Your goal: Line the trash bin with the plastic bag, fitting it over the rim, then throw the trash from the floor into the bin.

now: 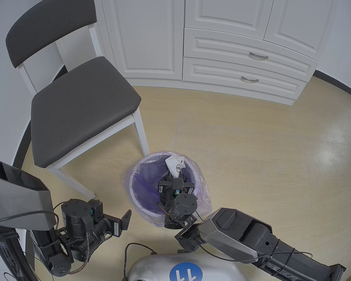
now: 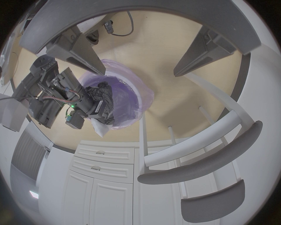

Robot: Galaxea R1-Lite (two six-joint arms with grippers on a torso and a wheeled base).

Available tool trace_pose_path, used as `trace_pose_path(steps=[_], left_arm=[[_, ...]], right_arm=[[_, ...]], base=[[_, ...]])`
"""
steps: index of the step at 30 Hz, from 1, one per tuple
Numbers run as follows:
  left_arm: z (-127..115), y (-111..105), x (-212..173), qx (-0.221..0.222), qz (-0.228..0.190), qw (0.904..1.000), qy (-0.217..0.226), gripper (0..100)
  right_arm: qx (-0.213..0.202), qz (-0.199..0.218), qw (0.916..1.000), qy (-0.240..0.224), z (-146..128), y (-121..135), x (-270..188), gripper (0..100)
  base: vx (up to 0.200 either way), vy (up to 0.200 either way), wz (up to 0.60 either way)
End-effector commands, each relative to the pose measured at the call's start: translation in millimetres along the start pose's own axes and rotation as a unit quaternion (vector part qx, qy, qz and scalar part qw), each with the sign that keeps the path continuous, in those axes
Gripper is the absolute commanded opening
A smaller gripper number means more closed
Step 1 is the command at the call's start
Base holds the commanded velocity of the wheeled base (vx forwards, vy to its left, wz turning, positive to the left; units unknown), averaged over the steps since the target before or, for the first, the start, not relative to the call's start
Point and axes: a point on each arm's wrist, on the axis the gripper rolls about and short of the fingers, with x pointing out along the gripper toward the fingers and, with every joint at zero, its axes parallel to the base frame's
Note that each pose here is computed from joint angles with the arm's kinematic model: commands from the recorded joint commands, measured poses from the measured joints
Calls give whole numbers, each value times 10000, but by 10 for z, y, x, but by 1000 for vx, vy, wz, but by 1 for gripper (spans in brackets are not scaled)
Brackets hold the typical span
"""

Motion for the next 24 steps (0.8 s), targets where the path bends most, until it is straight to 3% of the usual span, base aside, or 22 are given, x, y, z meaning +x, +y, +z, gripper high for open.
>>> trace_pose_path(steps=[1,18,24], left_arm=[[-11,-2,7,7,4,10000,24,100],[-10,-3,11,4,4,10000,17,100],[-10,-3,11,4,4,10000,17,100]], right_arm=[[210,114,9997,20,9,128,-165,0],[980,150,9950,-100,199,319,-250,0],[824,34,9966,-48,234,194,-146,0]], base=[[0,0,0],[0,0,0],[0,0,0]])
